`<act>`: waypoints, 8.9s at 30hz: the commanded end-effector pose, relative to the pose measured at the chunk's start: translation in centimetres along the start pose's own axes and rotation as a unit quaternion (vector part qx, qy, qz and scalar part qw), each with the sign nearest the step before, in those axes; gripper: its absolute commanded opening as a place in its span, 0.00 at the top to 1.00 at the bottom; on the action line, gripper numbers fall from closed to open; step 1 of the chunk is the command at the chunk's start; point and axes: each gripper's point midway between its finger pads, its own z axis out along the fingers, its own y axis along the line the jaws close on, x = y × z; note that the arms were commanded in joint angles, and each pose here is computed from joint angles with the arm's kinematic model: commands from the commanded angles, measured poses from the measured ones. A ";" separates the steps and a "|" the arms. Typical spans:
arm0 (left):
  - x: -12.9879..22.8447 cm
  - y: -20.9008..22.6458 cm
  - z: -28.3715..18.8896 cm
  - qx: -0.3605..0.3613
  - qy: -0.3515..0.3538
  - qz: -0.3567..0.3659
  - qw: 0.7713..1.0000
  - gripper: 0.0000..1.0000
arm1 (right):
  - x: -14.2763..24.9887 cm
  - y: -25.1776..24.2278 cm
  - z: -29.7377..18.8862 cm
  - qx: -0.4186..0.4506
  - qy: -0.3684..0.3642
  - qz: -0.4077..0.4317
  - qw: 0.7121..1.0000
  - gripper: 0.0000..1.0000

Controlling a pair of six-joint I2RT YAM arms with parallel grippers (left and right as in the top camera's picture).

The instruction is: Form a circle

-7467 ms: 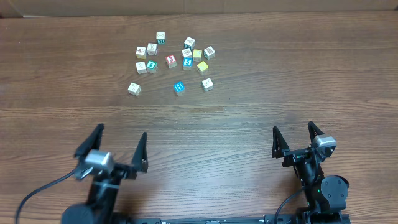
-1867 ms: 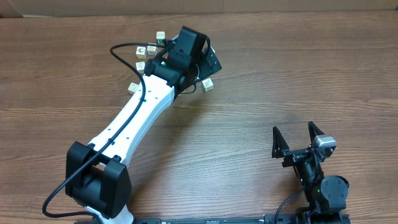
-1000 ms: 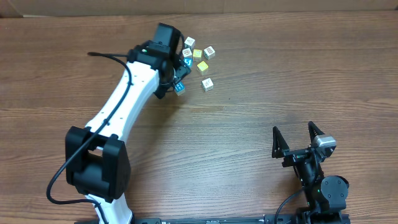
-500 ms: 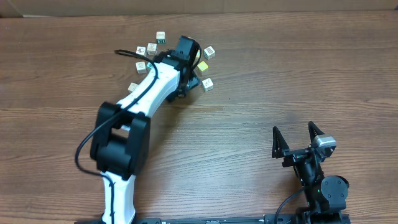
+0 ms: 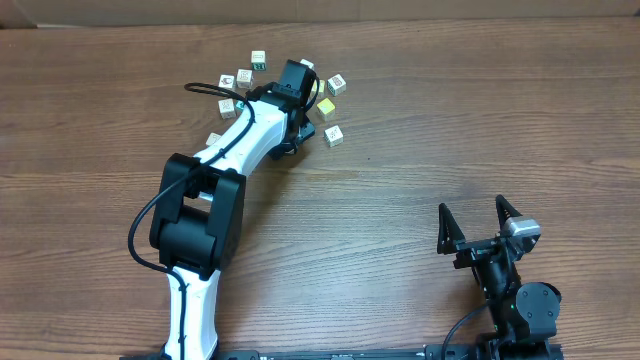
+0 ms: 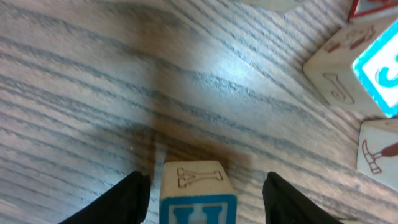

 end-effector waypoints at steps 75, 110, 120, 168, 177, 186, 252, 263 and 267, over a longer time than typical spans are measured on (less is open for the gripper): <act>3.8 5.3 -1.3 -0.171 0.058 -0.104 0.978 0.65 | 0.1 -0.1 0.0 0.003 -0.003 -0.001 1.000 0.00; -0.8 3.1 -5.8 -0.100 0.024 -0.099 0.990 0.33 | 0.1 -0.1 0.0 0.003 -0.003 -0.001 1.000 0.00; -8.6 1.8 -14.9 0.008 -0.053 -0.119 0.991 0.00 | 0.1 -0.1 0.0 0.003 -0.003 -0.001 1.000 0.00; -12.3 9.1 -11.7 -0.048 -0.002 0.011 0.999 0.22 | 0.1 -0.1 0.0 0.003 -0.003 -0.001 1.000 0.00; -8.7 9.6 -6.2 -0.047 0.118 -0.002 0.992 0.35 | 0.1 -0.1 0.0 0.003 -0.003 -0.001 1.000 0.00; -7.2 10.8 -2.2 -0.090 0.150 -0.016 0.984 0.42 | 0.1 -0.1 0.0 0.003 -0.003 -0.001 1.000 0.00; -6.9 10.6 -16.1 -0.005 0.093 0.126 0.988 0.84 | 0.1 -0.1 0.0 0.003 -0.003 -0.001 1.000 0.00; -0.8 13.7 -21.5 -0.060 0.165 0.252 0.952 0.83 | 0.1 -0.1 0.0 0.003 -0.003 -0.001 1.000 0.00; 1.4 13.0 -20.9 -0.060 0.187 0.315 0.928 0.85 | 0.1 -0.1 0.0 0.003 -0.003 -0.001 1.000 0.00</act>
